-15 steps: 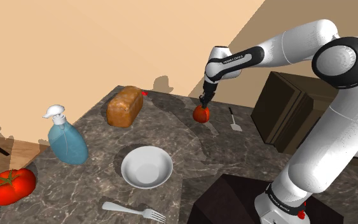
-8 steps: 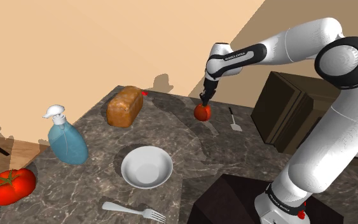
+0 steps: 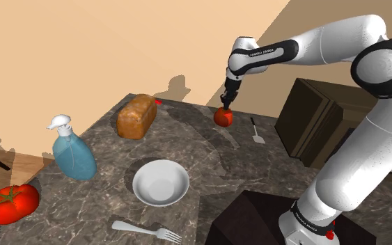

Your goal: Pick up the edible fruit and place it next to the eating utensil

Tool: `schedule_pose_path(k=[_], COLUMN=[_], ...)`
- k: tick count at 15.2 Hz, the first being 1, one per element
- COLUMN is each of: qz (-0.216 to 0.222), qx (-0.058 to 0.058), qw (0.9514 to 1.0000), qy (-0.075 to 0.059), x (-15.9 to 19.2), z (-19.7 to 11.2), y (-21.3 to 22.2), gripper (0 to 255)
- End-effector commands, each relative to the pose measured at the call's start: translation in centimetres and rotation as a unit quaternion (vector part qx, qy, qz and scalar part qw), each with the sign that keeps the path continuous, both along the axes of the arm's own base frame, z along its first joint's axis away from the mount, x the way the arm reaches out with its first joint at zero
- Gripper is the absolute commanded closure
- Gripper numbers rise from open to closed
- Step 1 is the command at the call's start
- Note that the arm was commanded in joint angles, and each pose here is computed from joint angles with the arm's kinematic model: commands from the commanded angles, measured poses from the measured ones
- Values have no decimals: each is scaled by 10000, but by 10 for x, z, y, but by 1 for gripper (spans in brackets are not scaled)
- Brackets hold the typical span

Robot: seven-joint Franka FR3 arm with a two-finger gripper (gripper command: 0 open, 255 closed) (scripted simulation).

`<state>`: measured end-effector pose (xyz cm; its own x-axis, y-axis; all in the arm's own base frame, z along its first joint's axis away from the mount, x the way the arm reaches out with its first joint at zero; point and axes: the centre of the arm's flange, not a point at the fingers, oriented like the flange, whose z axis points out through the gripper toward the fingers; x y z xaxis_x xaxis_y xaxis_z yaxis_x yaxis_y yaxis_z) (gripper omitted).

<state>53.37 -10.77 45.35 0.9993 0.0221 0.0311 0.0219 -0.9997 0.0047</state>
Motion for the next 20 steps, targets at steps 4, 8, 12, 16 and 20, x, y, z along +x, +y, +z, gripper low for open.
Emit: schedule_pose_path(k=[4,8,12,16,20], qz=[-1,-1,-1,-1,-1], qx=[0,0,0,0,0], qw=[10000,10000,10000,10000,10000], qy=[1,1,1,1,1], x=[0,0,0,0,0], z=[28,49,70,91,113], y=[0,0,0,0,0], gripper=[255,255,255,255,255])
